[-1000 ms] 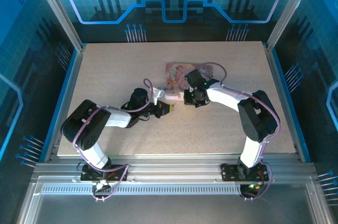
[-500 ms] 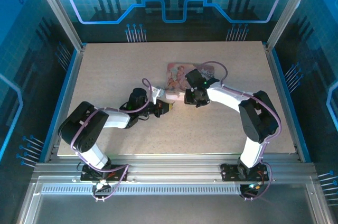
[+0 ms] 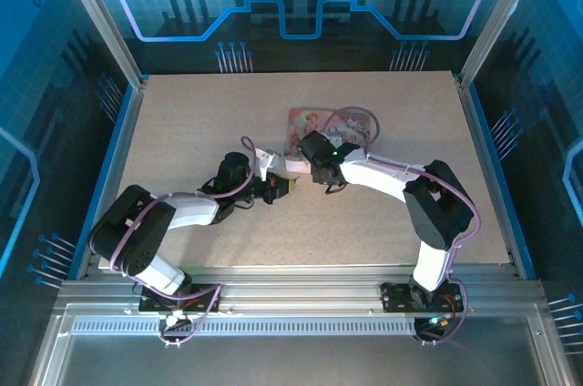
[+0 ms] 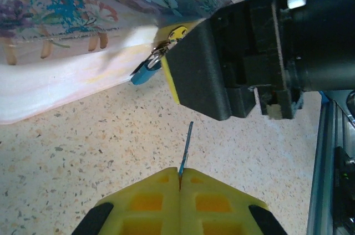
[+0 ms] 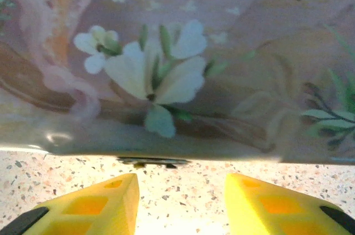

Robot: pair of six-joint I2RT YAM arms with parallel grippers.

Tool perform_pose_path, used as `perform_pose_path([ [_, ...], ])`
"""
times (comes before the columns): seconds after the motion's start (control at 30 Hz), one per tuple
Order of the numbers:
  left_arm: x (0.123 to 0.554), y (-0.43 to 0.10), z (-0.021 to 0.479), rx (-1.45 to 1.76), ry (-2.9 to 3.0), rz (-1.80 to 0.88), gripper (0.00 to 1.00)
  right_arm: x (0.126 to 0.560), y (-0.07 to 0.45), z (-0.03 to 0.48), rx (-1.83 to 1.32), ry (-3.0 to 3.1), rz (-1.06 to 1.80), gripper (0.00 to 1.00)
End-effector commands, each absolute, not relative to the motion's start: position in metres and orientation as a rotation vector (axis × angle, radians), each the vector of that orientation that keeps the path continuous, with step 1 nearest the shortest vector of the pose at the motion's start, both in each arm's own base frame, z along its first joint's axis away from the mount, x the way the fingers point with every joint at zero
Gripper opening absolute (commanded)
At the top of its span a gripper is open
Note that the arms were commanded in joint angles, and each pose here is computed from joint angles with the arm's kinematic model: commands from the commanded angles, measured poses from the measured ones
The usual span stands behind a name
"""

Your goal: Unlock the padlock with the key

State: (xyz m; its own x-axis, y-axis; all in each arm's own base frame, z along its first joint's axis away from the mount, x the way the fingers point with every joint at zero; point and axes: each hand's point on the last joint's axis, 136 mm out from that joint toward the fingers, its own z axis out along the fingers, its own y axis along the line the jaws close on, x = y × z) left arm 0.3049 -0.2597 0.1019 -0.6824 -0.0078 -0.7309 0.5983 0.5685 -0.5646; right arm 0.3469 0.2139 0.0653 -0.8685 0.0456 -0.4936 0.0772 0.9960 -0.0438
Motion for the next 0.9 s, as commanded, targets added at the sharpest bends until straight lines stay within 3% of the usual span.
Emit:
perform_pose_path([
  [0.0,0.296,-0.256,0.102,0.515,2.096,-1.083,0.0,0.351,0.218,0.059,0.123,2.6,-0.157,0.43],
  [0.73,0.289,-0.248,0.103,0.532,2.101,-1.073,0.0,0.369,0.226,0.041,0.199,2.562,-0.195,0.39],
  [0.87,0.288,-0.248,0.102,0.532,2.104,-1.075,0.0,0.372,0.224,0.043,0.175,2.55,-0.235,0.33],
])
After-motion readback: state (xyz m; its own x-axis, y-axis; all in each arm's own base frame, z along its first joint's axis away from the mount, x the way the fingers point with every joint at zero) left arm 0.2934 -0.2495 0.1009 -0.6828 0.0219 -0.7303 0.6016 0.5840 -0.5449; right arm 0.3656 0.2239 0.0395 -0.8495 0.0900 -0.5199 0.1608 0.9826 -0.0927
